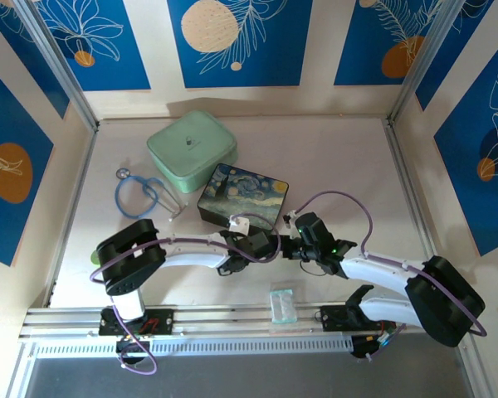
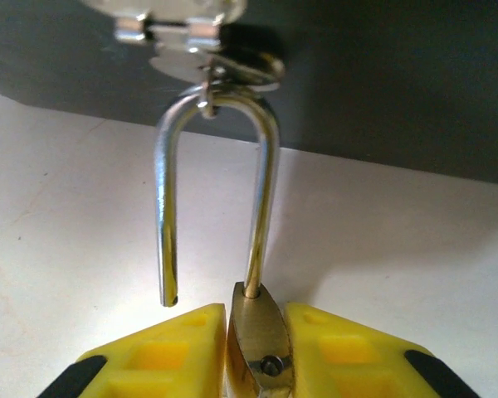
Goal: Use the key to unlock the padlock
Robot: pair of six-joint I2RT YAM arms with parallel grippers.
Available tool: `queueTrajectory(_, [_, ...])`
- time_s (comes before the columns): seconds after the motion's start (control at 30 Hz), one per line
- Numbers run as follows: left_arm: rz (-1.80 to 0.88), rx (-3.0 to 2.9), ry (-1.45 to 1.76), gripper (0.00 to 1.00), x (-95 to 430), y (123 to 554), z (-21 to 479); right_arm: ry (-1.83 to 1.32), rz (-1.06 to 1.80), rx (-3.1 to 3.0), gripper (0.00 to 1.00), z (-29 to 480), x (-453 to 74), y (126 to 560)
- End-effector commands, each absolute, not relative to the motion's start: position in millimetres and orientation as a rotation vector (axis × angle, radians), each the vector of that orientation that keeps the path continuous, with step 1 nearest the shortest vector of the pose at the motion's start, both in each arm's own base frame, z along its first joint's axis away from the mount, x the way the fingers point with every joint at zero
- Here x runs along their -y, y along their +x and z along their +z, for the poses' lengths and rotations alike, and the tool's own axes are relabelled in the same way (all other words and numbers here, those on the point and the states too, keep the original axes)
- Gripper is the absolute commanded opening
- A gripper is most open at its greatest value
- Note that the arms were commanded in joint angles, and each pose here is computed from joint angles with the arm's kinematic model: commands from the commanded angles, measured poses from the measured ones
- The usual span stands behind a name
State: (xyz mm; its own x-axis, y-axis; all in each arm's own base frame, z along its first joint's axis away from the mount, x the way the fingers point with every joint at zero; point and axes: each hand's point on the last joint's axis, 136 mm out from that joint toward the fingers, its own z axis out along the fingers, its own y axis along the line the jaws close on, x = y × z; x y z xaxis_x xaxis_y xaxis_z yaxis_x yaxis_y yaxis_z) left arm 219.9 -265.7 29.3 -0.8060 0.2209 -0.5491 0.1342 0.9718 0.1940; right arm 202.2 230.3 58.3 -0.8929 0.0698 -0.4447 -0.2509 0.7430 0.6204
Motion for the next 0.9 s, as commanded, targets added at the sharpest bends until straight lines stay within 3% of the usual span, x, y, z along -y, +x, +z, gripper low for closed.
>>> queueTrajectory(0.0, [0.210,-2.529,0.305,0.24,275,216,27,-0.124,1.012,-2.486,0.99,62,-229,200])
queueTrajectory(0.87, [0.226,-2.507,0.316,0.25,283,205,45,-0.081,0.904,-2.524,0.99,49,-212,199])
